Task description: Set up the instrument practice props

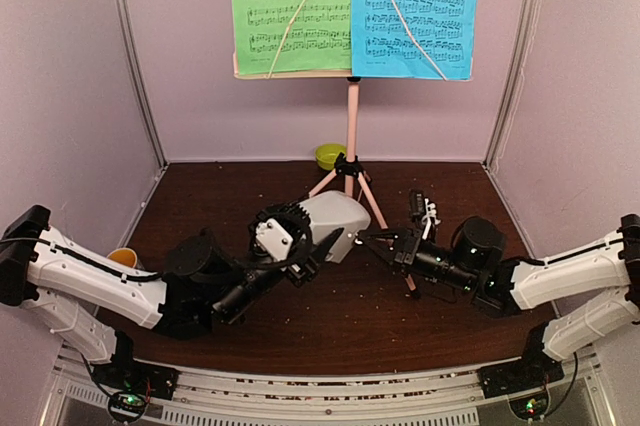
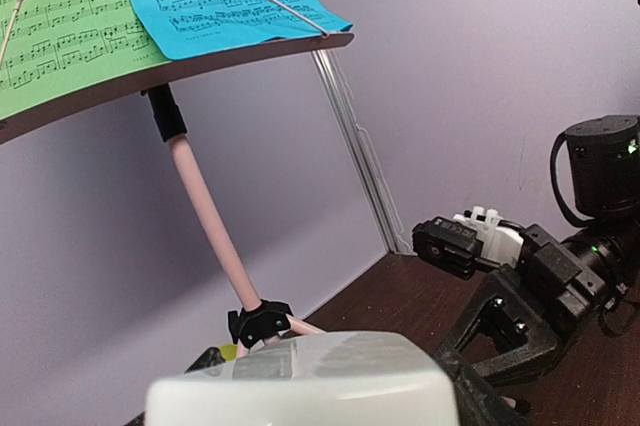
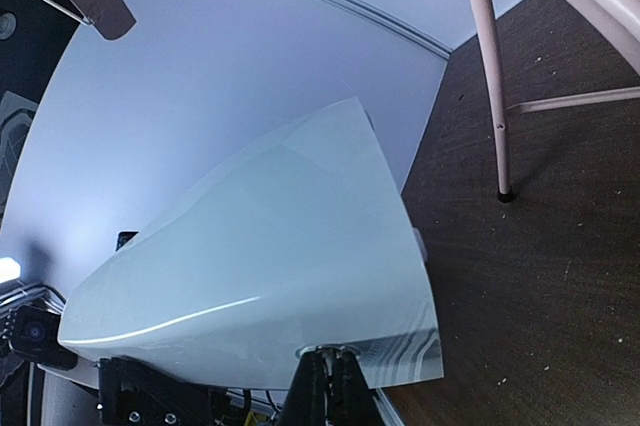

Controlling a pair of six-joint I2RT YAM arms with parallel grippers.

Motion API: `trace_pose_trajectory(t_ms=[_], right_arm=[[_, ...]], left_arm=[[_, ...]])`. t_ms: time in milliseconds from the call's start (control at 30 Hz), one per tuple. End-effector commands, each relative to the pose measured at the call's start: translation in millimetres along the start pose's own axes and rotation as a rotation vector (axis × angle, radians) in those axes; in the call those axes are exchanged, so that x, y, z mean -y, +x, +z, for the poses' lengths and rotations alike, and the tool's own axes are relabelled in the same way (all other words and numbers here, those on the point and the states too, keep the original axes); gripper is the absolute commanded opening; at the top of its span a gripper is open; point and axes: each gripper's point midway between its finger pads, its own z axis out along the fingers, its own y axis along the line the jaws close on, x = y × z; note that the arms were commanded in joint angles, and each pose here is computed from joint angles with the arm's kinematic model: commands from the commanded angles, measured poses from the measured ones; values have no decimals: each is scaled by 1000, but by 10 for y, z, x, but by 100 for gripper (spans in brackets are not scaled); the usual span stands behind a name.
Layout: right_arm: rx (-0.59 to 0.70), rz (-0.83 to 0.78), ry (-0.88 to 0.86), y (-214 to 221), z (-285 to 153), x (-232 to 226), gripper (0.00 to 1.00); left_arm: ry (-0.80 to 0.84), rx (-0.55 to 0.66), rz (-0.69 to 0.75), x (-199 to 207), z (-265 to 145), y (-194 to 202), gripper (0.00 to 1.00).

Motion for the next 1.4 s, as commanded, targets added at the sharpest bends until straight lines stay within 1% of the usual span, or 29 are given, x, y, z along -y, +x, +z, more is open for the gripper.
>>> trace_pose_trajectory(t_ms=[0, 200, 300, 400, 433, 500, 600, 667, 767, 867, 1000, 1100, 1267, 1367], right_arm=[[292, 151, 36, -597, -123, 313, 0], [316, 146, 69, -617, -177, 383, 0], [267, 93, 109, -561, -121, 398, 0], [222, 2, 189, -504, -113, 487, 22], [207, -27, 212, -488, -118, 514, 31], [181, -70, 246, -456, -136, 548, 44], [165, -112, 274, -431, -198, 571, 59], [161, -138, 286, -428, -240, 564, 66], [154, -197, 317, -443, -293, 569, 73], [139, -267, 343, -467, -326, 537, 79], [114, -332, 370, -475, -347, 521, 89], [93, -360, 370, -466, -338, 490, 99], [74, -409, 391, -489, -335, 458, 100], [81, -434, 403, -533, -338, 436, 100]], left_arm=[[-48, 150, -55, -169, -114, -478, 10], [-50, 136, -45, -154, -86, -458, 10], [-76, 94, -58, -180, -22, -421, 9], [-92, 5, -64, -178, 103, -293, 9], [-99, -23, -92, -189, 147, -236, 9], [-120, -67, -146, -246, 210, -148, 9], [-140, -127, -214, -323, 291, -6, 9], [-135, -161, -241, -328, 360, 80, 9], [-145, -206, -295, -351, 450, 241, 9], [-166, -283, -345, -376, 552, 445, 7], [-213, -388, -316, -364, 638, 669, 7], [-264, -464, -347, -375, 696, 845, 8], [-284, -541, -362, -290, 760, 1060, 8], [-265, -558, -371, -203, 778, 1156, 10]])
